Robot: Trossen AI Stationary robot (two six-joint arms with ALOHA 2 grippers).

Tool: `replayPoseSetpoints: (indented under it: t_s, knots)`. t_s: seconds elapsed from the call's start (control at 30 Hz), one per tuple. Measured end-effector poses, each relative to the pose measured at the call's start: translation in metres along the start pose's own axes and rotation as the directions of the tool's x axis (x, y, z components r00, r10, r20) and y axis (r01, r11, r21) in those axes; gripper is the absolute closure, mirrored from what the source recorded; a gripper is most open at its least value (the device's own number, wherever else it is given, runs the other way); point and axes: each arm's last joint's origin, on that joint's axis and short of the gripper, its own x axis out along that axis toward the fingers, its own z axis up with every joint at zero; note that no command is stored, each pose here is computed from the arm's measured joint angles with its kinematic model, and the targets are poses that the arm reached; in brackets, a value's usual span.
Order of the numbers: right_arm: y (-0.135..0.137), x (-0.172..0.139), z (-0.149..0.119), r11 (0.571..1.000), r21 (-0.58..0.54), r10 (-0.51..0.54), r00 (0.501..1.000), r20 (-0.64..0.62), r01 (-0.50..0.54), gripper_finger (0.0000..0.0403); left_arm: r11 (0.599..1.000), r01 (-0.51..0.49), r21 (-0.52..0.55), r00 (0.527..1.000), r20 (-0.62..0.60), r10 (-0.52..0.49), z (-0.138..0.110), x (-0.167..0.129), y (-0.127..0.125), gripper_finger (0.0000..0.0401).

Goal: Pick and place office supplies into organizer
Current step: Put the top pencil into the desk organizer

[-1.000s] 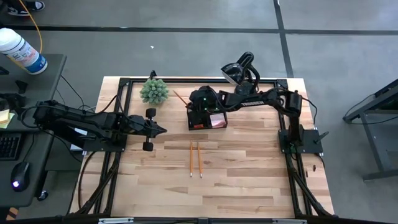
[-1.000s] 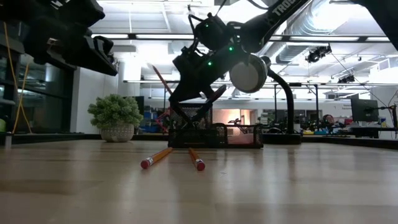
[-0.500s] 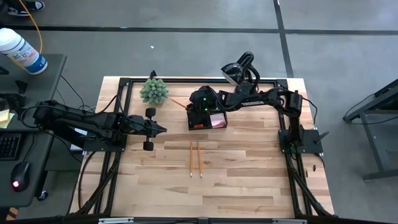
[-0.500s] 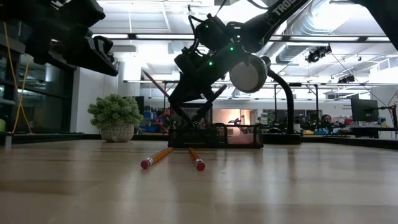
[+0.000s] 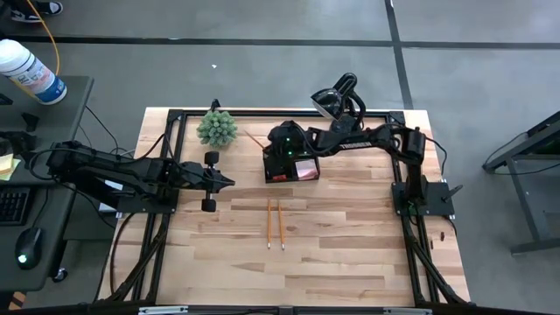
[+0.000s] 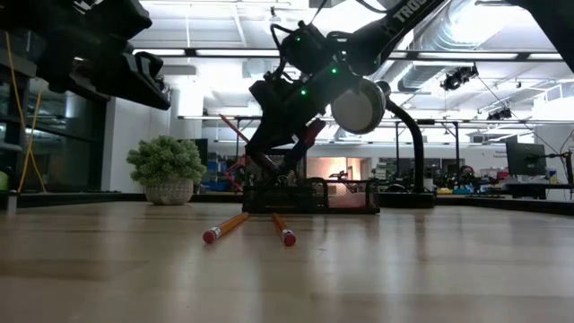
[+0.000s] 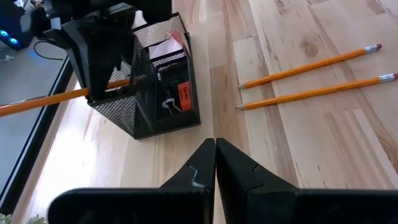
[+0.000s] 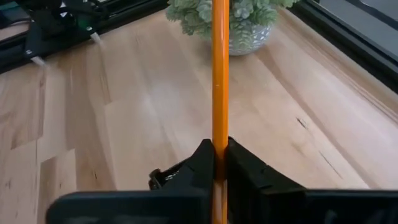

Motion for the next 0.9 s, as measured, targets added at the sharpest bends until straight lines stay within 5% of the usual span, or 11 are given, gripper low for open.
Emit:
replayPoseSetpoints:
  t_s: [0.5, 0.9]
  knots:
    - [0.0002, 0.0000, -0.0006, 1.000, 0.018, -0.008, 1.000, -0.003, 0.008, 0.0381, 1.000, -0.002, 0.002, 1.000, -0.001, 0.002, -0.0001, 0.0000, 0.0001, 0.0398]
    - [0.0036, -0.0031, 0.0042, 0.998, 0.007, 0.062, 0.998, 0.025, -0.062, 0.0321, 1.000, -0.002, 0.002, 1.000, -0.002, 0.002, -0.0001, 0.0000, 0.0001, 0.0398]
